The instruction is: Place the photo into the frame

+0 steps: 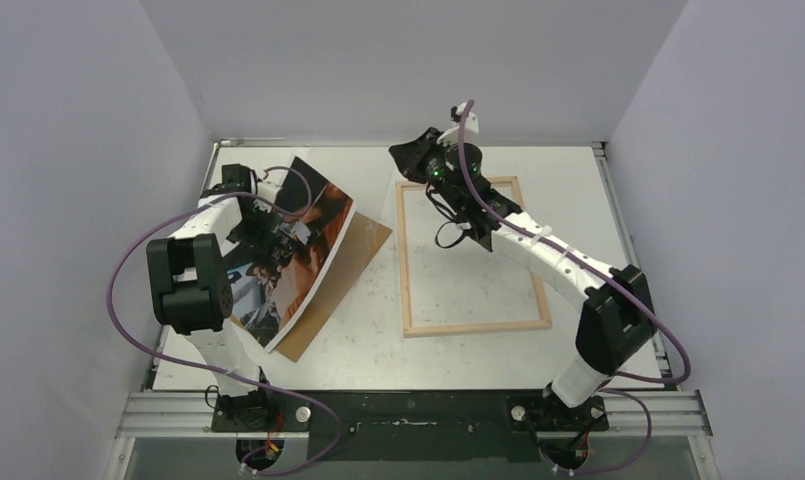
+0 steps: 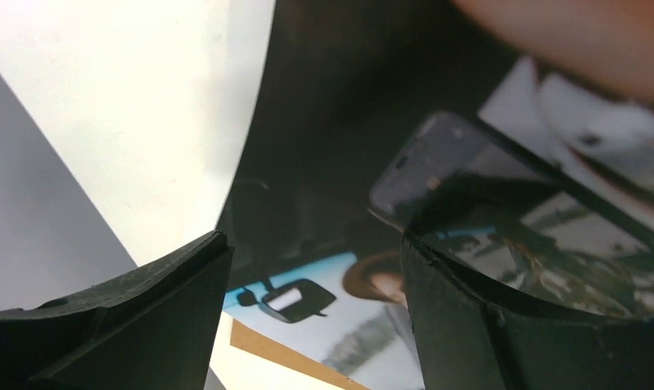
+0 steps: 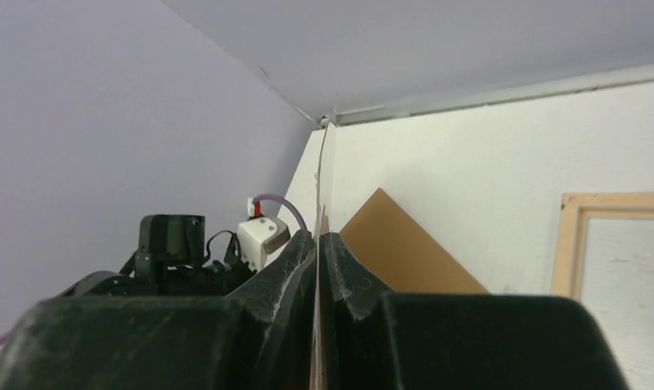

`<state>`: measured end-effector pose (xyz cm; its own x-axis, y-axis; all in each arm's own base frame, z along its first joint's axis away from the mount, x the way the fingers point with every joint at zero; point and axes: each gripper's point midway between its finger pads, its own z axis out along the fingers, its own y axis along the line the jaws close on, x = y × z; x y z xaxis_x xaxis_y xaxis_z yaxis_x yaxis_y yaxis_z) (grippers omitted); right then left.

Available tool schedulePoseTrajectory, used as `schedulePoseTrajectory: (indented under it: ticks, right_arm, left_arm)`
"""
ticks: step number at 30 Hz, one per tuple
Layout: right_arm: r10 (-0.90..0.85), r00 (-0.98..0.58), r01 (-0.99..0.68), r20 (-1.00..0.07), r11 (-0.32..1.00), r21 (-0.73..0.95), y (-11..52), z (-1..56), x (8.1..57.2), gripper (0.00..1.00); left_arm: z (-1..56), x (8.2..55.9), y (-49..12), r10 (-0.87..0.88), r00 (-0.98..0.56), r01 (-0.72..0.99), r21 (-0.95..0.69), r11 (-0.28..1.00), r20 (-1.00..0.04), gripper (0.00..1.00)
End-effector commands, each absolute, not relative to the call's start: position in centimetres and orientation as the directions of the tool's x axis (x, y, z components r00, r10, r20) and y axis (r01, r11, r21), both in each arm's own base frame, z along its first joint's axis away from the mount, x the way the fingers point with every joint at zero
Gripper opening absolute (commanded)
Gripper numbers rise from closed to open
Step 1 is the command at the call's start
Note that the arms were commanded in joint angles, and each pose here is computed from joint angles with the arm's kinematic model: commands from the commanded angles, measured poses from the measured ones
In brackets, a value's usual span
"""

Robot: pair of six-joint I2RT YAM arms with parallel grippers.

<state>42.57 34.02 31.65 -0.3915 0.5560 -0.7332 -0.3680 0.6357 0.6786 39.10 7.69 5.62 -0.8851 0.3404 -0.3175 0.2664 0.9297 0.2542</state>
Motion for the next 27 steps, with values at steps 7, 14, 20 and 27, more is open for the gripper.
schedulePoseTrajectory:
  ticks: [7,14,20,27]
  right_arm:
    - [0.575,-0.107,-0.432,-0.811,0.708,0.558,26.0,46.2,39.3,0.05]
    - [0.543,-0.081,-0.463,-0.836,0.722,0.514,24.3,49.2,36.6,0.05]
    - [0.523,-0.089,-0.489,-0.847,0.718,0.495,22.9,51.2,33.8,0.05]
    - [0.524,-0.118,-0.576,-0.844,0.656,0.488,22.6,54.3,30.7,0.05]
  left_arm:
    - [9.8,40.5,5.2,0.35,-0.838,0.284,0.213,0.935,-0.418,0.97]
    - [14.7,40.3,-0.6,0.404,-0.772,0.406,0.108,0.907,-0.491,0.96]
    - [20.7,40.5,-7.6,0.291,-0.709,0.486,-0.147,0.861,-0.642,0.96]
    - [28.2,37.9,-14.4,0.161,-0.588,0.69,-0.388,0.612,-0.792,0.96]
